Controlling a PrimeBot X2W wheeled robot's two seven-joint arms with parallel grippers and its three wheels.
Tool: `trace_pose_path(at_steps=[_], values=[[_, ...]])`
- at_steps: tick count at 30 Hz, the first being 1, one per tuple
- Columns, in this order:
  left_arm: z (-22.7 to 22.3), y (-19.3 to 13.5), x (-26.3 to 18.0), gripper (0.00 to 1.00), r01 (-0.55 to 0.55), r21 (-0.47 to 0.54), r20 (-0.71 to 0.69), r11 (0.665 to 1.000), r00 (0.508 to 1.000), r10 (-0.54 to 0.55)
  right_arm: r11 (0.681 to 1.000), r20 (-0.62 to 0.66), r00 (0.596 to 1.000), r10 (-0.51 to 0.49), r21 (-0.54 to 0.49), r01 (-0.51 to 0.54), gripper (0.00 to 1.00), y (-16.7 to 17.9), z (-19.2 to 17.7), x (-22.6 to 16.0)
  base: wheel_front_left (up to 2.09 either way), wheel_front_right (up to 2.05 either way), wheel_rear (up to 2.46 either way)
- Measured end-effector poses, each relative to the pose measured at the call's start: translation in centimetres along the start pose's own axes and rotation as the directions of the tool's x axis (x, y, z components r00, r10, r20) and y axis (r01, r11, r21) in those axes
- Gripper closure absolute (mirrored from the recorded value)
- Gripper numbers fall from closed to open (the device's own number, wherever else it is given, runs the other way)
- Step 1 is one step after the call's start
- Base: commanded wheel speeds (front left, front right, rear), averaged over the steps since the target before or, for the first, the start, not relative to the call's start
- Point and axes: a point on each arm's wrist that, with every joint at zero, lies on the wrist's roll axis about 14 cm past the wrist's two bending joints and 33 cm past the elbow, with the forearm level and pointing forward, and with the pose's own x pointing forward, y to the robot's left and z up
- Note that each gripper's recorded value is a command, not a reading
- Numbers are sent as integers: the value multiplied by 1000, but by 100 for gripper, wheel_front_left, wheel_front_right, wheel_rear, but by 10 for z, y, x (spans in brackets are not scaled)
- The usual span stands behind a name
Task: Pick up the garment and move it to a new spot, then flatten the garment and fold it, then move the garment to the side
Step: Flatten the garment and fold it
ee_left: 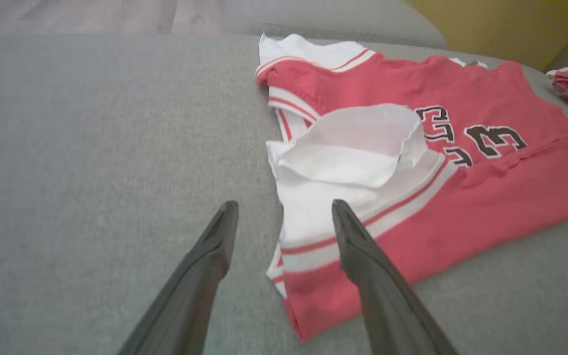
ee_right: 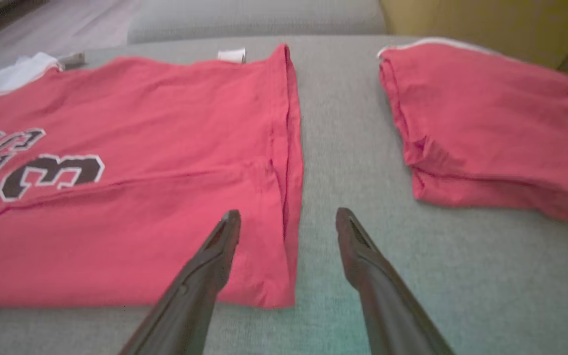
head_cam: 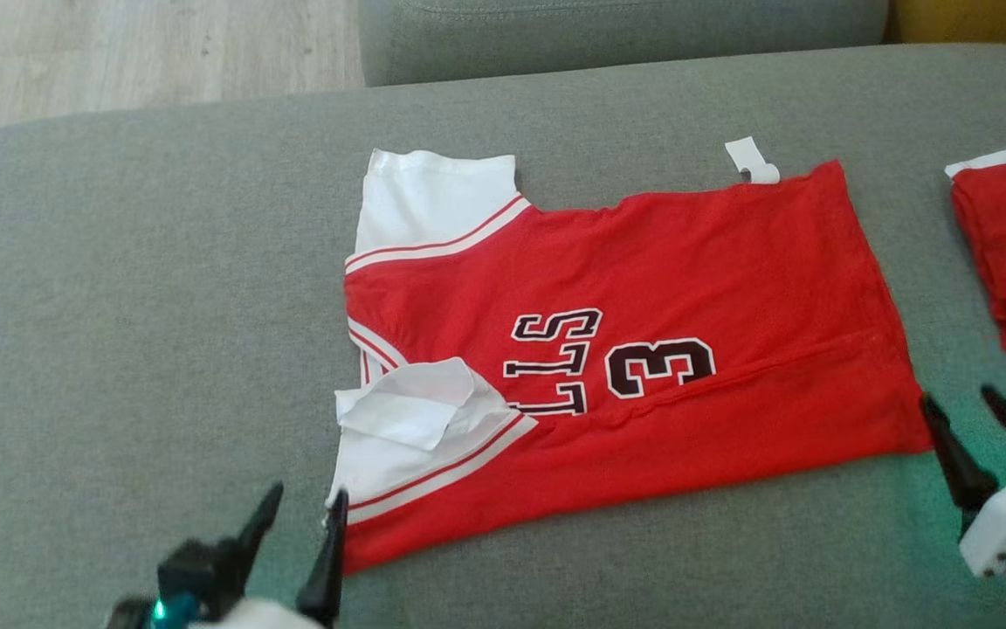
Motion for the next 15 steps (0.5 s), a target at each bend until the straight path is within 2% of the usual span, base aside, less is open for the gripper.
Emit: trace_pose_path(at_steps=[4, 8, 15], values=[[42, 1, 21, 0, 22, 55, 91, 998, 996, -27, 1000, 91, 996, 6, 1, -6, 0, 7, 27, 3, 0, 0, 0], [96, -5, 50, 0, 75, 141, 171, 987, 980, -99, 999, 135, 990, 32, 8, -34, 0, 25, 37, 7, 0, 0, 0], [172, -13, 117, 0, 180, 310, 138, 934, 963, -231, 999, 136, 990, 36, 13, -38, 0, 31, 36, 18, 0, 0, 0]])
